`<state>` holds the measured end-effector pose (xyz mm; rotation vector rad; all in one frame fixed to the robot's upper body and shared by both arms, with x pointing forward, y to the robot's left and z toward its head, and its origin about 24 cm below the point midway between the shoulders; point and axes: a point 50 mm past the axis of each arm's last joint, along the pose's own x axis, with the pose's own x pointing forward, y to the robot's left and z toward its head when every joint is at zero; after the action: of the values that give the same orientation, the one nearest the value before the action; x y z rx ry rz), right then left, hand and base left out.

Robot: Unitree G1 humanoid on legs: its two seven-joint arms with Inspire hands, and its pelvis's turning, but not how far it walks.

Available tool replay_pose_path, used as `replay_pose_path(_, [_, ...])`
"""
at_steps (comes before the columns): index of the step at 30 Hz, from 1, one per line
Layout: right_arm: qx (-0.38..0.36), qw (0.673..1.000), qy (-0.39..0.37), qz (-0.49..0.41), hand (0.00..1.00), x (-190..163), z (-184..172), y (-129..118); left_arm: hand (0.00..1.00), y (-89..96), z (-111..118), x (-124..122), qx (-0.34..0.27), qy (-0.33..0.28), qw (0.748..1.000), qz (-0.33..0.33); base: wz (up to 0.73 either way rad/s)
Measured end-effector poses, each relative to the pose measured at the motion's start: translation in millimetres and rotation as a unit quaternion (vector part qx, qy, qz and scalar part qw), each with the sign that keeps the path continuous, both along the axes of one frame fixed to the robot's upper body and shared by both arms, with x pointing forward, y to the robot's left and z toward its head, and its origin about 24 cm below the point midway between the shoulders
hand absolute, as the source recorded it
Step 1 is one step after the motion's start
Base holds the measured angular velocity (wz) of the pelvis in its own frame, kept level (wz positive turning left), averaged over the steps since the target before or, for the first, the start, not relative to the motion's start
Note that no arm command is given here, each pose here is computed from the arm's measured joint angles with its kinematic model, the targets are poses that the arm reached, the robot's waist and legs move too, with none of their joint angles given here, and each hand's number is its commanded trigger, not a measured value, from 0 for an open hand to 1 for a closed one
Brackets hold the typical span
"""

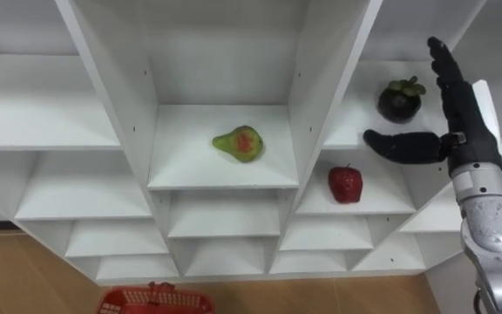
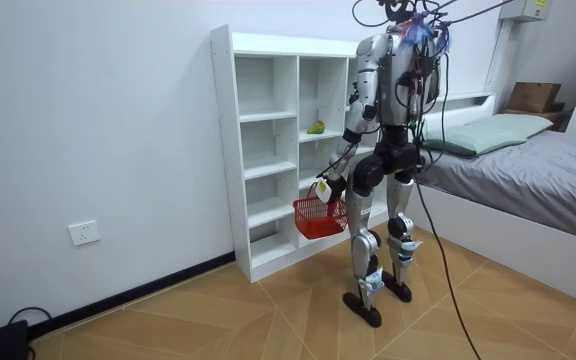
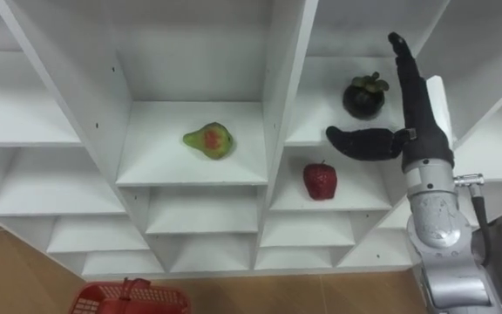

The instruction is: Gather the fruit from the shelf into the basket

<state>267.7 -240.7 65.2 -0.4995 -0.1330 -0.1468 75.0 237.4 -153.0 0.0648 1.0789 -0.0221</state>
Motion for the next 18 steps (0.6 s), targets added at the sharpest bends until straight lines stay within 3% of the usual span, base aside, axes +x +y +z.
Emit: replay_pose_path(18, [0.035,0.998,0.048,0.003,0.00,10,-12,-12,1.00,2.9,1,-5,-0.001,0.002,1.000,0.012,0.01])
